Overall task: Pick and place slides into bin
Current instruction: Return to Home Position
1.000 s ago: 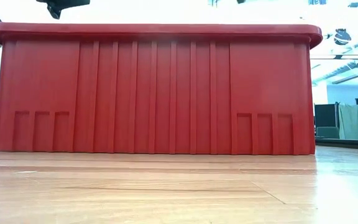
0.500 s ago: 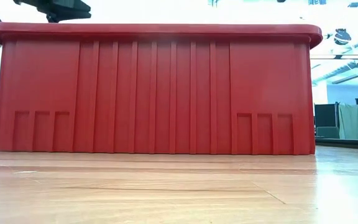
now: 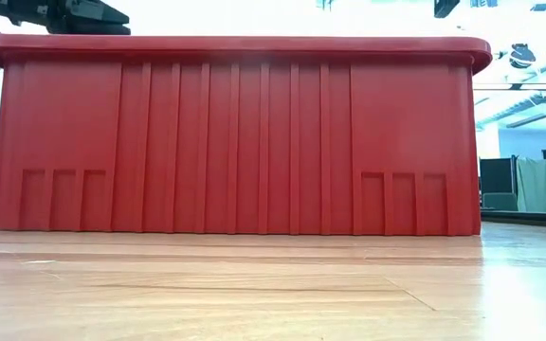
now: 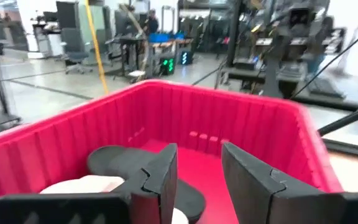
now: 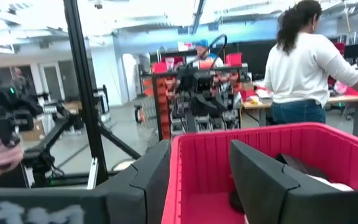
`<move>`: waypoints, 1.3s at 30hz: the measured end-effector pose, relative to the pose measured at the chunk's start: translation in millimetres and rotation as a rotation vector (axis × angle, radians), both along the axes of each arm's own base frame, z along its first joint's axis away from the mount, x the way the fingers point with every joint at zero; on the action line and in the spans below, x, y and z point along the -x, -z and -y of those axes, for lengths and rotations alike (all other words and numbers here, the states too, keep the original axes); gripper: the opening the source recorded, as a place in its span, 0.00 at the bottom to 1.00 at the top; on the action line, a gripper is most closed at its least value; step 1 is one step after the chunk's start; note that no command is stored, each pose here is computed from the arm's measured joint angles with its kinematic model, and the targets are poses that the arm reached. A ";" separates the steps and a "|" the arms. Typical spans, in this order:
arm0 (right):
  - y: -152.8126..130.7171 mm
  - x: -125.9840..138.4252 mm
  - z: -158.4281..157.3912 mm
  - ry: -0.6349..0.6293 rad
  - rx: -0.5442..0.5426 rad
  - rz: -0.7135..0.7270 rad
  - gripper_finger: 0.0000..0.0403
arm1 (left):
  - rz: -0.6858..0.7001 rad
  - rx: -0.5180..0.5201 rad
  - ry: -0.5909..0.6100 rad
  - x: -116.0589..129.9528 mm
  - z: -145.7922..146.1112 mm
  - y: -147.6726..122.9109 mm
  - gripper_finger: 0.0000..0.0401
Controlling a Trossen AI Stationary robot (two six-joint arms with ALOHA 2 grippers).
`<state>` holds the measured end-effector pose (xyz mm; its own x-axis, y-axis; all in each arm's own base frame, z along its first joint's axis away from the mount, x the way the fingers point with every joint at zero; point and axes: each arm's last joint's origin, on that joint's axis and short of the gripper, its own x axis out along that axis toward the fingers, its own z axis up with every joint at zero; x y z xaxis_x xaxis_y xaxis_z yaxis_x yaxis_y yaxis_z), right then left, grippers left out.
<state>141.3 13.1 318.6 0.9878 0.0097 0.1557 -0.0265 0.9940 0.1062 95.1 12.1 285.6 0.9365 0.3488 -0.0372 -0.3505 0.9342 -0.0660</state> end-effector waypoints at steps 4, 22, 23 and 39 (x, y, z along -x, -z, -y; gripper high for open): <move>10.7 -0.2 -0.1 -0.004 -0.022 0.046 0.39 | 0.063 0.007 0.064 0.3 2.3 11.3 0.32; 41.1 8.8 0.2 -0.038 -0.054 0.184 0.39 | 0.161 0.004 0.137 7.0 10.3 32.9 0.32; 43.8 10.6 0.1 -0.049 -0.047 0.216 0.39 | 0.168 0.001 0.130 6.7 10.2 33.5 0.32; 81.2 35.7 1.7 -0.085 -0.043 0.406 0.39 | 0.173 -0.012 0.097 4.2 9.5 40.1 0.32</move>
